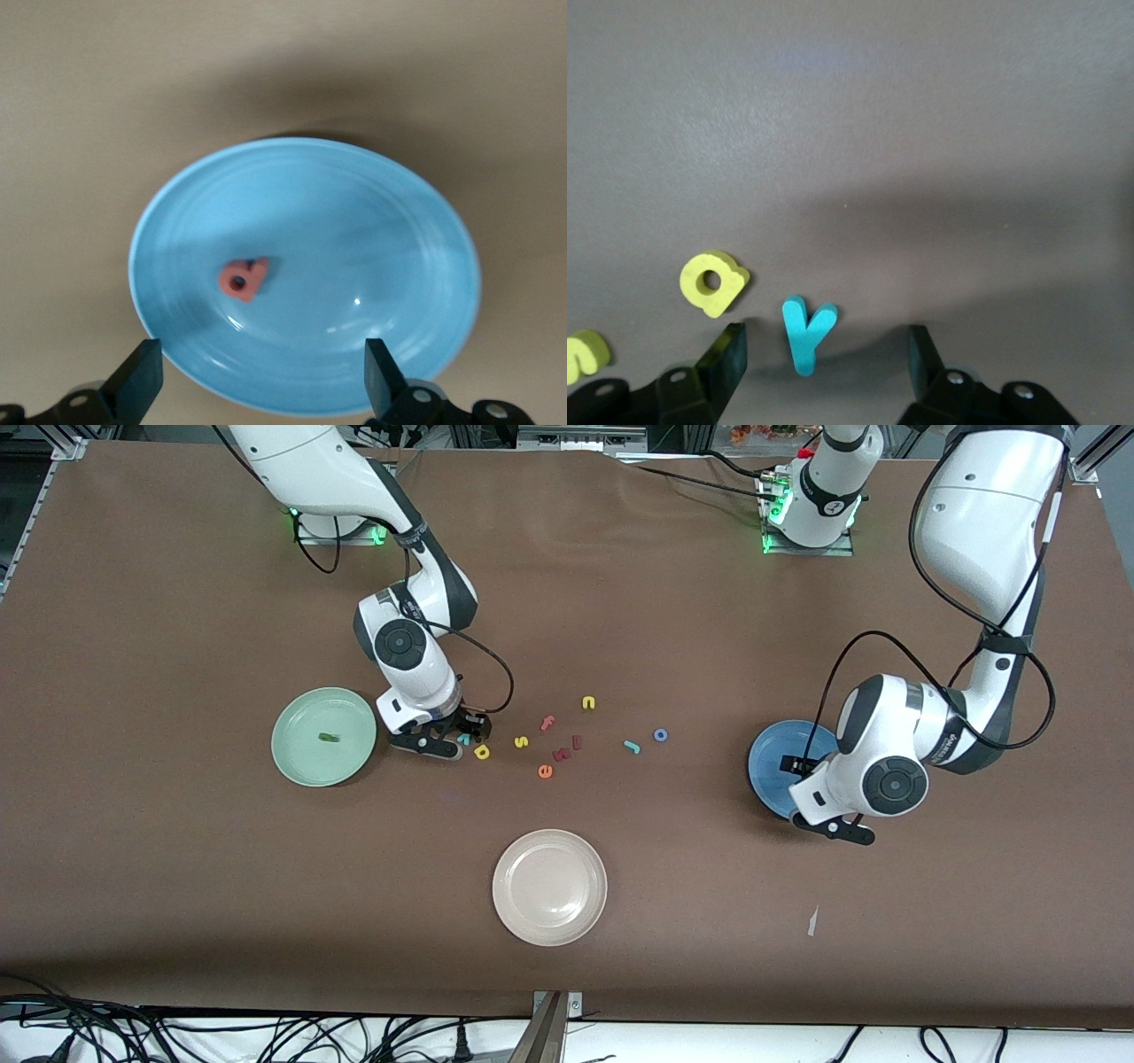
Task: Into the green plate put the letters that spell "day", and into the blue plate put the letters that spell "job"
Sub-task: 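Grasp the cyan y with the right gripper while the left gripper reaches the blue o, then place the cyan y on the green plate while the left gripper places the o, then grasp the yellow a with the right gripper while the left gripper grasps the teal letter, then place the yellow a on the green plate while the left gripper places the teal letter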
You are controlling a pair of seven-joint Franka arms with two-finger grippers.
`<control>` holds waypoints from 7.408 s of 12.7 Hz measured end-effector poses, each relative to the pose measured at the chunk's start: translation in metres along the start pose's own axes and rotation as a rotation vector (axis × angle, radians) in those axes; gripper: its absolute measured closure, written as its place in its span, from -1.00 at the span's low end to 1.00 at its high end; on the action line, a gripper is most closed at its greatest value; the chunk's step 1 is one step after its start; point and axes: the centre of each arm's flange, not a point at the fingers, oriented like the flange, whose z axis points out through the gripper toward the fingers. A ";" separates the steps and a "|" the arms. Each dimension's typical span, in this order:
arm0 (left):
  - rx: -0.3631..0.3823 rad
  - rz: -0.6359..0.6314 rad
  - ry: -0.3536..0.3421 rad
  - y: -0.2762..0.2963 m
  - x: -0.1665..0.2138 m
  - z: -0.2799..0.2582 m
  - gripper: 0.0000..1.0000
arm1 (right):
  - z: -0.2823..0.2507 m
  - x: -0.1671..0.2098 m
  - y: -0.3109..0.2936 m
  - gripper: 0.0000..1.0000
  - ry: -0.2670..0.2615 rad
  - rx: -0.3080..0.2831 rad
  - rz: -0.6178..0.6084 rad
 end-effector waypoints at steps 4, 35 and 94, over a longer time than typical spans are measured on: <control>-0.007 0.023 0.045 0.073 0.000 -0.031 -1.00 | 0.002 0.000 0.001 -0.52 0.000 -0.003 0.001; -0.110 -0.406 0.114 0.216 -0.019 0.019 0.44 | -0.102 0.055 0.205 -0.45 -0.129 -0.053 -0.193; -0.347 -0.852 0.075 0.272 0.009 0.047 0.78 | -0.152 0.082 0.237 0.37 -0.120 -0.125 -0.330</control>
